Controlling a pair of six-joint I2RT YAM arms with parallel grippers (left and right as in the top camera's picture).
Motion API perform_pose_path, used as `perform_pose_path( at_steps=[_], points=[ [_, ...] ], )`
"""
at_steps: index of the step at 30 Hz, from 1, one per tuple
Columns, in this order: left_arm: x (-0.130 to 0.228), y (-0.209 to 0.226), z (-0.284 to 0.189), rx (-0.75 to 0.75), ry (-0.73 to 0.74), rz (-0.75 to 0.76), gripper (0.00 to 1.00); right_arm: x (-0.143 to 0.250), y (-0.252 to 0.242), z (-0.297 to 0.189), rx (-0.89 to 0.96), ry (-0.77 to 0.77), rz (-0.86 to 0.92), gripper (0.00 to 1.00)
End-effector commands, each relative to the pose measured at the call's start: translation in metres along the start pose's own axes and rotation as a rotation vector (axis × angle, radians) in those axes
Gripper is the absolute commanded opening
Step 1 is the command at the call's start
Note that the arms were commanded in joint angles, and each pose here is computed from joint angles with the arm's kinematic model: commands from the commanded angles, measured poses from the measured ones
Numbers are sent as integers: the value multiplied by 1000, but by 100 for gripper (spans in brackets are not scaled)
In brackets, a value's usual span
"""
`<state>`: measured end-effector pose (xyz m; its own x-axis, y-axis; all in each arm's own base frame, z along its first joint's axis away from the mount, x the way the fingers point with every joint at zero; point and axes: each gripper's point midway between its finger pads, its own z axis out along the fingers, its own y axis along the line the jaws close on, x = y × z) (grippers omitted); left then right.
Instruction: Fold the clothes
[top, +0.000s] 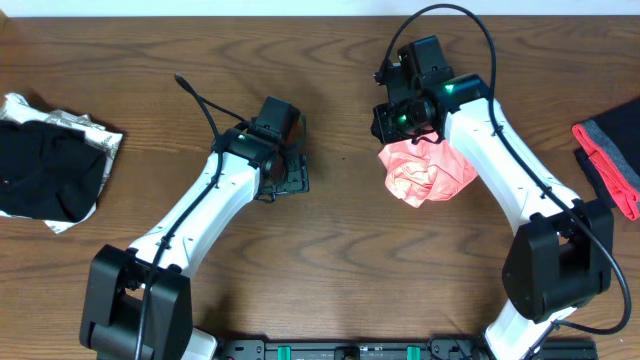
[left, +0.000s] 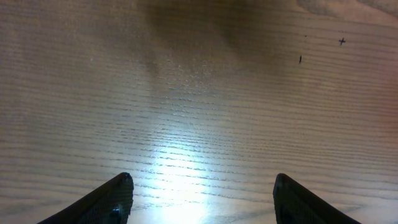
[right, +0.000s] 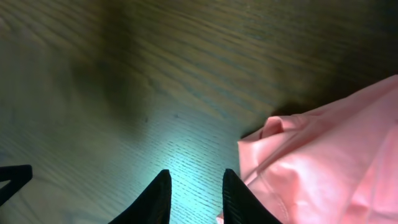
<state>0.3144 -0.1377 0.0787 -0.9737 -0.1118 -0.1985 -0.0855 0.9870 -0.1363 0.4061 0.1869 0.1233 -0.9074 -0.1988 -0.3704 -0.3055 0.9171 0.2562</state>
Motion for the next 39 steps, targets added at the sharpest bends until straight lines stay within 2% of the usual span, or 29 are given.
perform_pose_path(
  at_steps=[1,7,11,15,24,30,39],
  points=[
    [2,2,2,-6,10,15,72,-3,-21,-6,98,-8,12,28],
    [2,2,2,-6,10,15,72,16,-65,-15,309,56,74,28],
    [2,2,2,-6,10,15,72,26,-73,-14,347,85,79,24],
    [2,2,2,-6,10,15,72,37,-93,-13,452,82,177,17],
    [2,2,2,-6,10,15,72,69,-117,2,512,127,265,15],
    [2,2,2,-6,10,15,72,73,-115,13,462,129,270,14],
    [2,2,2,-6,10,15,72,55,-73,31,214,89,205,15]
  ],
)
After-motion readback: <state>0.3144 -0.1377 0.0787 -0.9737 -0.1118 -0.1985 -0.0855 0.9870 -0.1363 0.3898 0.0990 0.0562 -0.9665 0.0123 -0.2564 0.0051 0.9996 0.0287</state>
